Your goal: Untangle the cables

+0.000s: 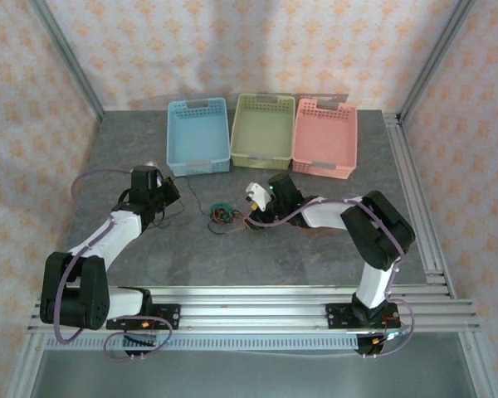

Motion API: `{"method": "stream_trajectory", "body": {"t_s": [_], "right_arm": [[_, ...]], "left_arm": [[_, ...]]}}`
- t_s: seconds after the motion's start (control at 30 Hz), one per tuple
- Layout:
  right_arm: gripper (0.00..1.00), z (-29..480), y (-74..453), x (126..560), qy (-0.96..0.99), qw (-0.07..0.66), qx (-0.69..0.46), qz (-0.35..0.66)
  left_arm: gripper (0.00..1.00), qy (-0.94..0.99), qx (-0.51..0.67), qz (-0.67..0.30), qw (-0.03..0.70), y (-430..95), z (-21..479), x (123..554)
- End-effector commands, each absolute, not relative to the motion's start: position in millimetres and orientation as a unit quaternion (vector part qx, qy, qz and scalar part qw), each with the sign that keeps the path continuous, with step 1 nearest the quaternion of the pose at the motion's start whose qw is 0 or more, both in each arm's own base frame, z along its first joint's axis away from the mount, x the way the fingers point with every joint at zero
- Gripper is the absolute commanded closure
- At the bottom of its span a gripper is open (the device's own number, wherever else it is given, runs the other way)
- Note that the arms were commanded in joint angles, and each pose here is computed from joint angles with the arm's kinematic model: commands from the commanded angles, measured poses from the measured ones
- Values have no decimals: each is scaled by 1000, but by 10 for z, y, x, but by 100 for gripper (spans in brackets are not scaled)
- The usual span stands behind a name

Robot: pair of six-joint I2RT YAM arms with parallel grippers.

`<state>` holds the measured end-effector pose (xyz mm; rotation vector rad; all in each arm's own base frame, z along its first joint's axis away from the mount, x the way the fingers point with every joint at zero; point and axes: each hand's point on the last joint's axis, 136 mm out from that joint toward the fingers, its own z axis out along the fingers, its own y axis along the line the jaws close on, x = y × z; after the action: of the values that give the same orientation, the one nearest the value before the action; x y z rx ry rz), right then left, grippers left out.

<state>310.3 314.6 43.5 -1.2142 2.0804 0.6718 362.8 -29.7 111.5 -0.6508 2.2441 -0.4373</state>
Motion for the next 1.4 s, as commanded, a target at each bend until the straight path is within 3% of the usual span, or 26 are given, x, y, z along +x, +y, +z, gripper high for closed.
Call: {"method": "stream_trajectory", "body": {"t_s": [0.0, 0.23, 0.6, 0.83, 1.0, 1.37], "right_arm": [[46, 423, 3207, 3071, 775, 305, -490, 259], [45, 387, 3203, 3040, 768, 308, -497, 261], [42, 600, 3389, 2825, 723, 371, -537, 228], [45, 694, 3410, 2802, 706, 404, -536, 228], [57, 556, 3407, 2849, 710, 396, -542, 211], [96, 587, 3319, 2943, 715, 423, -527, 179]], "left_arm": [[100, 875, -251, -160, 382, -288, 1112, 3665], [100, 875, -252, -156, 384, -283, 1118, 3658], [100, 880, -256, -143, 375, -262, 1060, 3663], [100, 881, -255, -139, 374, -268, 1054, 3660], [100, 881, -254, -137, 375, -268, 1059, 3657], [100, 882, -256, -128, 374, -250, 1051, 3652]]}}
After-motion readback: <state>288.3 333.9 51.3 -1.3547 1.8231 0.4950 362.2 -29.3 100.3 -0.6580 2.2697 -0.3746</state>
